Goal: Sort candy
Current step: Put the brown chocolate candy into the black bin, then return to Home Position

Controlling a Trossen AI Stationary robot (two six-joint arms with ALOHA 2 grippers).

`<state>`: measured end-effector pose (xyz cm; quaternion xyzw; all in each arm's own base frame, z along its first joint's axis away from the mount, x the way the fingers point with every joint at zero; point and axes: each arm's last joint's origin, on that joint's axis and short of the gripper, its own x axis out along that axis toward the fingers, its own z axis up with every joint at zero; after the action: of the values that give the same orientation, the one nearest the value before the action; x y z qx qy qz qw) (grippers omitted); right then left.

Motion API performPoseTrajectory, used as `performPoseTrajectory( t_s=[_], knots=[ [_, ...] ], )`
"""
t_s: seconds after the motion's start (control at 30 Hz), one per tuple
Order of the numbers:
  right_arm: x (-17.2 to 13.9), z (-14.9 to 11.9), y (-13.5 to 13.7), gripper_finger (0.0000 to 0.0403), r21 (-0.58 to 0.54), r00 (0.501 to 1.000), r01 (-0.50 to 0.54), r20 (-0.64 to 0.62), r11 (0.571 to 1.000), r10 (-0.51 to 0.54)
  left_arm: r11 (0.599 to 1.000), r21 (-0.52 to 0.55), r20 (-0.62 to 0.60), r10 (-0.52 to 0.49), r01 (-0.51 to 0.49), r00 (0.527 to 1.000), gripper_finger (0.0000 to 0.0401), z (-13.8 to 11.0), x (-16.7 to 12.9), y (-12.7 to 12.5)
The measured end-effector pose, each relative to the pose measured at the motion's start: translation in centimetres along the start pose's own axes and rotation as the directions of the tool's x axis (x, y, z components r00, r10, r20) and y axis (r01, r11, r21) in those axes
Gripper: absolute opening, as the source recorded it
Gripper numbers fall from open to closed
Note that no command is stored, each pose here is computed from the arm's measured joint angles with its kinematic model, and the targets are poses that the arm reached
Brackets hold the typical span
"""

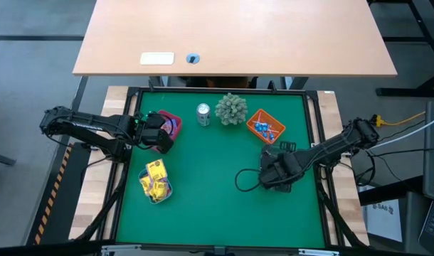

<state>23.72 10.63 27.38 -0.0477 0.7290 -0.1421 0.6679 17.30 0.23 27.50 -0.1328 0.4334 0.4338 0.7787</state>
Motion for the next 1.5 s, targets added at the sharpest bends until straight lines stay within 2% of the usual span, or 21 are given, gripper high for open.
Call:
performPoseTrajectory(
  t_s=[0.23, 0.53, 0.67, 0.8, 0.97, 1.1, 1.23, 1.37, 1.5],
  knots=[
    [0.0, -0.2, -0.1, 0.014, -0.005, 1.0, 0.012, -0.018, 1.0, -0.012, 1.0, 0.0, 0.0, 0.0, 0.0, 1.0, 0.0085, 0.0, 0.0, 0.0],
    [0.0, -0.2, -0.2, 0.0207, -0.007, 1.0, 0.016, -0.024, 1.0, -0.016, 1.0, 0.0, 0.0, 0.0, 0.0, 1.0, 0.0085, 0.0, 0.0, 0.0],
    [0.0, -0.2, -0.2, 0.0214, -0.01, 1.0, 0.016, -0.024, 1.0, -0.017, 0.999, 0.052, 0.006, -0.005, 0.005, 1.0, 0.0085, 0.1, 0.0, -0.1],
    [0.0, -0.2, -0.2, 0.0195, -0.054, 1.0, 0.015, -0.024, 0.998, -0.016, 0.994, 0.103, 0.042, -0.046, 0.042, 0.998, 0.0085, 0.5, 0.0, -0.5],
    [0.0, -0.1, -0.3, 0.0137, -0.117, 1.0, 0.012, -0.026, 0.993, -0.016, 0.967, 0.223, 0.141, -0.159, 0.125, 0.977, 0.0085, 1.6, -0.2, -1.7],
    [0.2, 0.3, -1.1, 0.0074, -0.099, 0.999, 0.007, -0.036, 0.995, -0.011, 0.926, 0.319, 0.222, -0.281, 0.203, 0.934, 0.0085, 2.8, -0.7, -2.8],
    [0.5, 1.1, -2.5, 0.0012, -0.098, 0.999, -0.003, -0.054, 0.995, -0.002, 0.887, 0.398, 0.296, -0.366, 0.235, 0.882, 0.0084, 3.7, -1.2, -3.5],
    [0.7, 1.8, -4.2, 0.0016, -0.113, 0.998, -0.024, -0.052, 0.993, 0.018, 0.853, 0.465, 0.347, -0.421, 0.237, 0.838, 0.0067, 4.4, -1.7, -3.9],
    [0.3, 1.9, -6.3, 0.0005, -0.112, 0.998, -0.063, 0.006, 0.992, 0.064, 0.84, 0.498, 0.39, -0.438, 0.214, 0.81, 0.0025, 4.8, -2.1, -3.7]
  ],
)
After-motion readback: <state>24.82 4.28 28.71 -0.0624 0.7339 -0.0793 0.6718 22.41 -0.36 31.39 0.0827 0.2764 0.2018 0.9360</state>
